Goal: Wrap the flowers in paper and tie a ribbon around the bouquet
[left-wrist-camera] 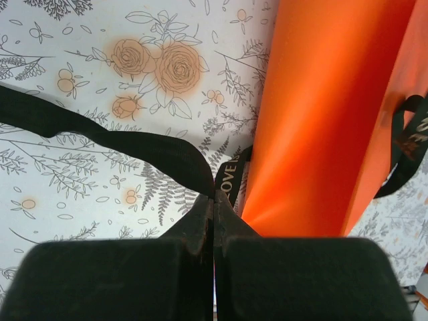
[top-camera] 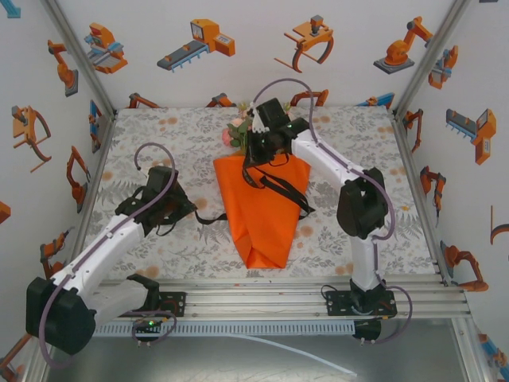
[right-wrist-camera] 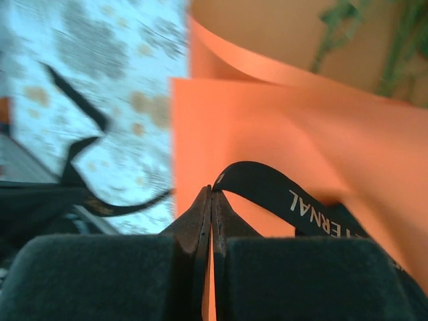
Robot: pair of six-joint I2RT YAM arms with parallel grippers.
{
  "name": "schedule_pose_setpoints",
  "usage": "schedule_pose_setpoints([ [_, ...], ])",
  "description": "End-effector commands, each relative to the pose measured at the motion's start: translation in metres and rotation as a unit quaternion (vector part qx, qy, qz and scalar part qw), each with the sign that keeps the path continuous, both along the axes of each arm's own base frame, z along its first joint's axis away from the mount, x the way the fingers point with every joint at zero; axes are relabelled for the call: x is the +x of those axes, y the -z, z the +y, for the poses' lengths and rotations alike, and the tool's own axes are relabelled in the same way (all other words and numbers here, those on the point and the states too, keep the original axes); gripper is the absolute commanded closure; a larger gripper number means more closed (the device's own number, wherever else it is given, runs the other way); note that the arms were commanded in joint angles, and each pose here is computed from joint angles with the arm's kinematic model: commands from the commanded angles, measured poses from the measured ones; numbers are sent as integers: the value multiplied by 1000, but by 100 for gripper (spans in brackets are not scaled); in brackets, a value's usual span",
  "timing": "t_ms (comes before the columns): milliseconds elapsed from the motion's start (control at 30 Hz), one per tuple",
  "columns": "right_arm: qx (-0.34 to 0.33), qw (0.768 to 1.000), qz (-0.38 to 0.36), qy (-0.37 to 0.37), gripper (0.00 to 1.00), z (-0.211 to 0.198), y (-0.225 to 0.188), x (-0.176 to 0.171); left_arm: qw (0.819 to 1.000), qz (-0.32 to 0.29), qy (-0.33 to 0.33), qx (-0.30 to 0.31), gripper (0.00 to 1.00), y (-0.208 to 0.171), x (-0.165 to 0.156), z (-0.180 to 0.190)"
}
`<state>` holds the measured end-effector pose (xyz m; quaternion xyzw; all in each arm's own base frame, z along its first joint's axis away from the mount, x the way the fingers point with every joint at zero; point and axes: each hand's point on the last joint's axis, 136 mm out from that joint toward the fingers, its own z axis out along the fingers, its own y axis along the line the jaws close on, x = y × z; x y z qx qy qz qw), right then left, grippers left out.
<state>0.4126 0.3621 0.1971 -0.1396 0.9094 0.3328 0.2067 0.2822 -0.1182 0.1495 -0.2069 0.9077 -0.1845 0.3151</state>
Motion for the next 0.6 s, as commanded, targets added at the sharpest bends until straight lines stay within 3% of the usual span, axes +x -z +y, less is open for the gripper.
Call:
schedule_pose_setpoints([
  [0,158,987,-7,11,100,35,-94,0,1000,-6,9,-18,100,-14,-9,-6],
  [133,266,963,10,50,100,82,-135,17,999,-20,32,-20,100,-19,-18,-15],
  [233,290,953,34,84,100,119,-129,22,998,-34,40,-26,100,-20,-22,-22],
  [333,299,952,54,37,100,167,-121,1,998,-42,50,-26,100,-23,-26,-28],
  [400,301,951,69,-12,90,190,-118,-18,997,-47,54,-22,100,-24,-27,-30],
  [500,305,946,84,-74,60,203,-120,-42,997,-51,54,-15,100,-24,-30,-31],
  [567,295,949,67,-88,47,197,-125,-46,997,-52,53,-14,100,-23,-33,-29],
])
